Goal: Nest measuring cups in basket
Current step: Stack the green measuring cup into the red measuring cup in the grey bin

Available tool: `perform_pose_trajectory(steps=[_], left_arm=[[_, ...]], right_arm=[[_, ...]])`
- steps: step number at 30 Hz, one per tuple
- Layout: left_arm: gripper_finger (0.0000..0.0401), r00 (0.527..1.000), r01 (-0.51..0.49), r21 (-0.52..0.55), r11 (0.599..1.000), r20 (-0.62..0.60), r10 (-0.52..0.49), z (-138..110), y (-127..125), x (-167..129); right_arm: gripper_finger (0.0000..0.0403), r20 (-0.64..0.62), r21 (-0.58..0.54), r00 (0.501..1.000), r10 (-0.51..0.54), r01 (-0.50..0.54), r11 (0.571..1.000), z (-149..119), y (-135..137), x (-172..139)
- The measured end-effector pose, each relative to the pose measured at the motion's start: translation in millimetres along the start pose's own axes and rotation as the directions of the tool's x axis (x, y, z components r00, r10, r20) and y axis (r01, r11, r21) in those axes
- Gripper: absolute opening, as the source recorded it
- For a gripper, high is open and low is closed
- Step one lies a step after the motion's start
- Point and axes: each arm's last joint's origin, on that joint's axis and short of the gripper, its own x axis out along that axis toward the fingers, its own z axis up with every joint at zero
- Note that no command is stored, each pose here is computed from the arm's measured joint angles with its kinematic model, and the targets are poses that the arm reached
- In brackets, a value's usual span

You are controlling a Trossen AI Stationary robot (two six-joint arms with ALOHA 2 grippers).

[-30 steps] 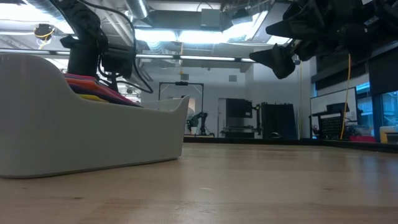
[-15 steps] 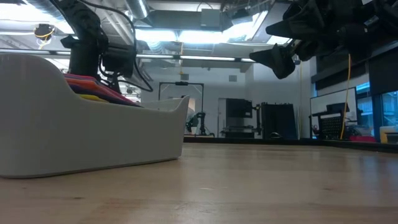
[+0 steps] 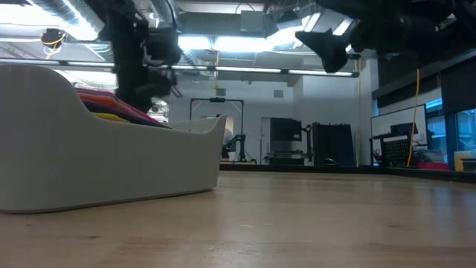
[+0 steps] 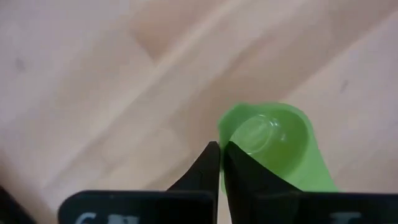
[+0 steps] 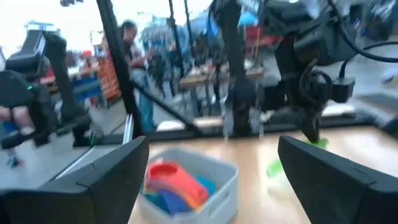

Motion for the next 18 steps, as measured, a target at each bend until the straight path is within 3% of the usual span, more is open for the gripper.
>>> perform_pose_trajectory(steps=[3, 7, 11, 18], left_arm=[[0.0002, 0.993, 0.04, -0.032, 0.999, 0.108, -0.036, 19.8, -2.5, -14.5], [0.0002, 0.948, 0.146, -0.099, 0.984, 0.297, -0.111, 44.9, -11.9, -33.5], [0.0002, 0.85, 0.276, -0.07, 0.959, 0.484, -0.209, 61.0, -30.3, -48.8], [0.0002, 0.68, 0.368, 0.035, 0.929, 0.672, -0.294, 63.1, -67.6, -69.9]], right_arm=[[0.0362, 0.07, -0.007, 0.995, -0.069, 0.07, 0.998, 6.7, -1.3, 0.3], [0.0362, 0.13, 0.021, 0.947, -0.294, 0.294, 0.956, 16.2, -7.4, 3.2], [0.0362, 0.159, 0.046, 0.884, -0.44, 0.439, 0.898, 21.1, -11.4, 3.6], [0.0362, 0.139, 0.053, 0.867, -0.478, 0.475, 0.878, 19.1, -12.8, 3.5]])
